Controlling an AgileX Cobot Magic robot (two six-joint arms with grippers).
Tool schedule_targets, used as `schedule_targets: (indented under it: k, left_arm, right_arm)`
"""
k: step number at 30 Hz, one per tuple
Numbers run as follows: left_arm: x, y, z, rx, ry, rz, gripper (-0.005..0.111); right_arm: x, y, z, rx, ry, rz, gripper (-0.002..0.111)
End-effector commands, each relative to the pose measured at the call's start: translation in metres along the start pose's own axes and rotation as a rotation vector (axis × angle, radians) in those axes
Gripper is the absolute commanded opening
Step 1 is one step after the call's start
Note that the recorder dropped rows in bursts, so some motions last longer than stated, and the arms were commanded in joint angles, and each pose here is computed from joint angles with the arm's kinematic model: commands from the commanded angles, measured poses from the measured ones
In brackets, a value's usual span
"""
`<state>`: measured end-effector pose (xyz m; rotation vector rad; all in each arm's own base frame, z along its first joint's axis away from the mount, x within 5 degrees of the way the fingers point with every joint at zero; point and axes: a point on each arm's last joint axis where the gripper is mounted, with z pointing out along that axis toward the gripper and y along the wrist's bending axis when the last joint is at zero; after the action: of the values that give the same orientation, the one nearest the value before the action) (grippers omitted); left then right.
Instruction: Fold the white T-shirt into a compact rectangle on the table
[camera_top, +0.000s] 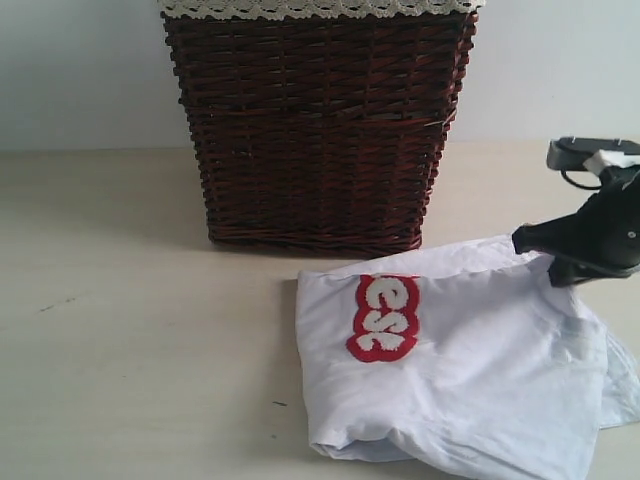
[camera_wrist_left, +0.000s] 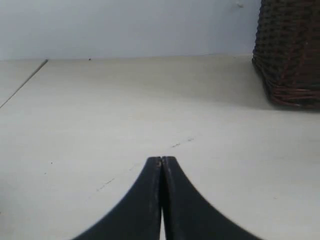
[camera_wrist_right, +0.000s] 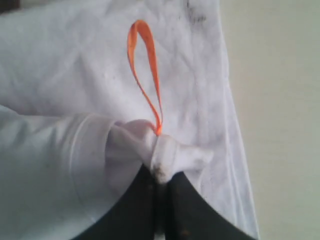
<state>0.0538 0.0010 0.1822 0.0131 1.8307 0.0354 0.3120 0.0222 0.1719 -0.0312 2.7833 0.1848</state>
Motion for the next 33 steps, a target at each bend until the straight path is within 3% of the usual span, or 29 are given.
schedule_targets:
  k: [1,6,10,13,16,21,23,25,28,33]
  left_arm:
    - [-0.001,0.0,0.0,-0.001,-0.013,-0.009,0.001]
    - [-0.001,0.0,0.0,-0.001,-0.013,-0.009,0.001]
    - [-0.001,0.0,0.0,-0.001,-0.013,-0.009,0.001]
    - [-0.001,0.0,0.0,-0.001,-0.013,-0.009,0.001]
    - [-0.001,0.0,0.0,-0.001,-0.013,-0.009,0.001]
    - [-0.001,0.0,0.0,-0.001,-0.013,-0.009,0.001]
    - [-0.001,0.0,0.0,-0.001,-0.013,-0.009,0.001]
    - [-0.001,0.0,0.0,-0.001,-0.013,-0.009,0.001]
    - [-0.001,0.0,0.0,-0.001,-0.013,-0.009,0.001]
    - [-0.001,0.0,0.0,-0.001,-0.013,-0.009,0.001]
  right_arm:
    - [-0.023,0.004,-0.043,0.01,-0.212,-0.097,0.0]
    - [-0.036,0.006,-0.061,0.03,-0.363,-0.127,0.0]
    - [-0.041,0.001,-0.038,0.061,-0.359,-0.157,0.001]
    - [-0.04,-0.003,-0.016,0.063,-0.3,-0.157,0.017]
    - [-0.04,-0.004,-0.012,0.074,-0.29,-0.175,0.045]
    - [-0.053,0.004,-0.041,0.034,-0.263,-0.149,0.047]
    - [-0.054,0.008,-0.055,-0.005,-0.226,-0.086,0.044]
    - [-0.045,0.012,-0.056,-0.049,-0.135,-0.069,0.028]
    - [-0.03,0.028,-0.047,-0.106,0.032,-0.159,0.0]
    - [0.001,0.068,-0.028,-0.148,0.129,-0.271,0.0]
